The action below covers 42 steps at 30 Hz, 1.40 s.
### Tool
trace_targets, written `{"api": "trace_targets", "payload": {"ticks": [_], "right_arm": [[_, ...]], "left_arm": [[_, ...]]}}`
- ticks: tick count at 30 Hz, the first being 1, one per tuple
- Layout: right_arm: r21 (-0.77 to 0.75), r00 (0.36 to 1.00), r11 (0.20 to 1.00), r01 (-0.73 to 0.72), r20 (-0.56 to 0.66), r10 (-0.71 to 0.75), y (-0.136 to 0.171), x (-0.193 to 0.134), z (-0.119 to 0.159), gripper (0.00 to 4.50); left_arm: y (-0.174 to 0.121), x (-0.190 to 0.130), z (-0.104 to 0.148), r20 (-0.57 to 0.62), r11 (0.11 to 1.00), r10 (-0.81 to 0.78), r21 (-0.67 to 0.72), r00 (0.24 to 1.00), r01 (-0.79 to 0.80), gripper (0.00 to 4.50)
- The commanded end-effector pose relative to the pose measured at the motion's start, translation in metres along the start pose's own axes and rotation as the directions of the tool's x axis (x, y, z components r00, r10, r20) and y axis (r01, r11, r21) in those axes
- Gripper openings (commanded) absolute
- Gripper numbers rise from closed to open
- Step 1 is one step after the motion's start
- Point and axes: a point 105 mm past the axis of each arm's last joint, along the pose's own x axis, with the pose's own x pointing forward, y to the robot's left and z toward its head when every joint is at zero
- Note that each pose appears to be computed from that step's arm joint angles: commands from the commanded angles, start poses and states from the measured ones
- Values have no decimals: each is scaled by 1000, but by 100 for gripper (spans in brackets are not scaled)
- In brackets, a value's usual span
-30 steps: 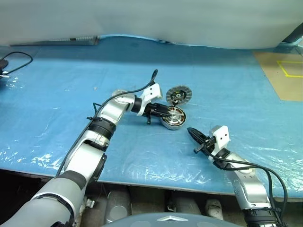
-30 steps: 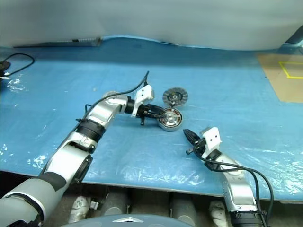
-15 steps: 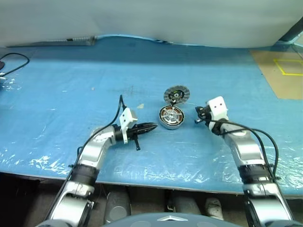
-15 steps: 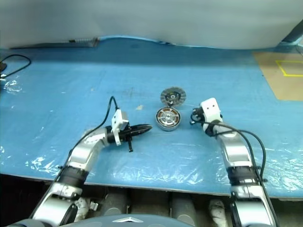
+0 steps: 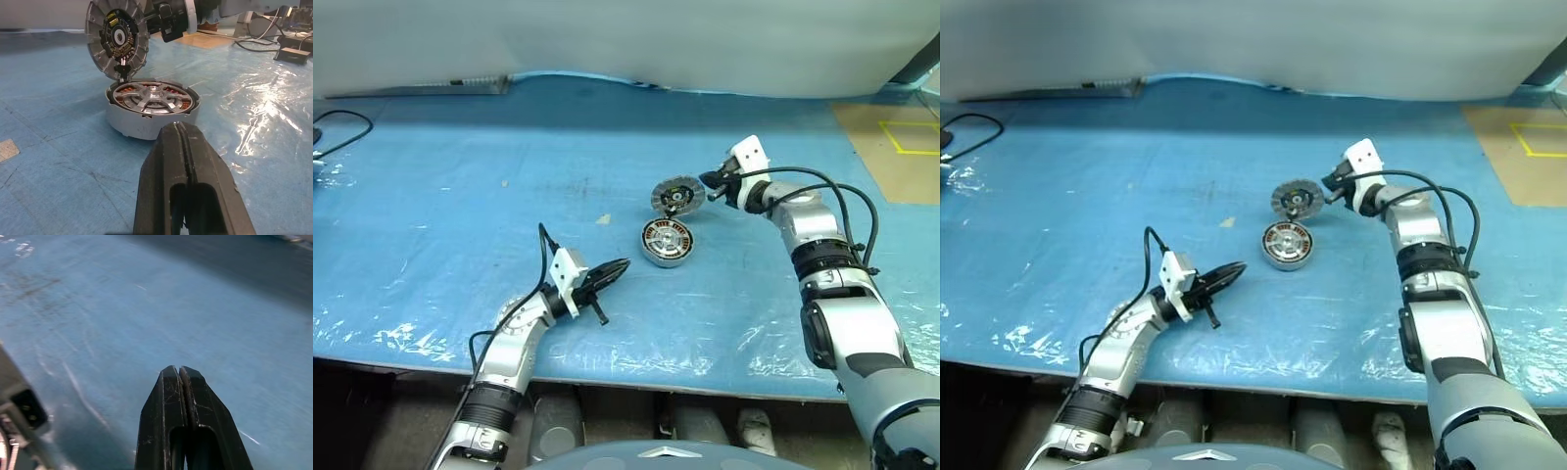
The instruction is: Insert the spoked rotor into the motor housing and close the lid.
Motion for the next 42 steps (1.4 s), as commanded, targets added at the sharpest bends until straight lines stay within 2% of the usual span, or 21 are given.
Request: {"api": "trace_targets", "payload": {"ticks": [1, 9, 16, 18, 23, 30, 35, 42], "right_arm": [[-4, 987, 991, -132, 88, 132, 11, 1, 25, 0], [4, 926, 934, -357, 130, 354, 36, -7, 36, 0], [-3, 886, 892, -452, 113, 449, 62, -12, 26, 0], [-8, 862, 868, -497, 109, 494, 77, -14, 21, 0], [-51, 832, 832, -553, 28, 555, 106, -20, -4, 0], [-74, 832, 829, -555, -18, 555, 117, -24, -20, 0], [-119, 860, 855, -504, 17, 510, 113, -24, -11, 0], [-163, 917, 920, -357, 126, 378, 100, -24, 10, 0]], "left_arm": [[-1, -1, -1, -1, 999, 9, 36, 1000, -9, 4], [4, -3, -8, -54, 1000, -4, 9, 999, 4, 4], [8, 3, -7, -59, 1000, -2, -7, 998, 2, 4], [10, 3, -6, -60, 1000, 0, -8, 998, -1, 4], [10, 4, -7, -68, 1000, -4, -7, 998, 4, 4], [11, 5, -5, -71, 1000, -4, -2, 997, 4, 4], [12, 7, -2, -70, 1000, 0, 4, 998, 1, 4], [17, 10, 4, -54, 1000, 16, 12, 998, -15, 4]]}}
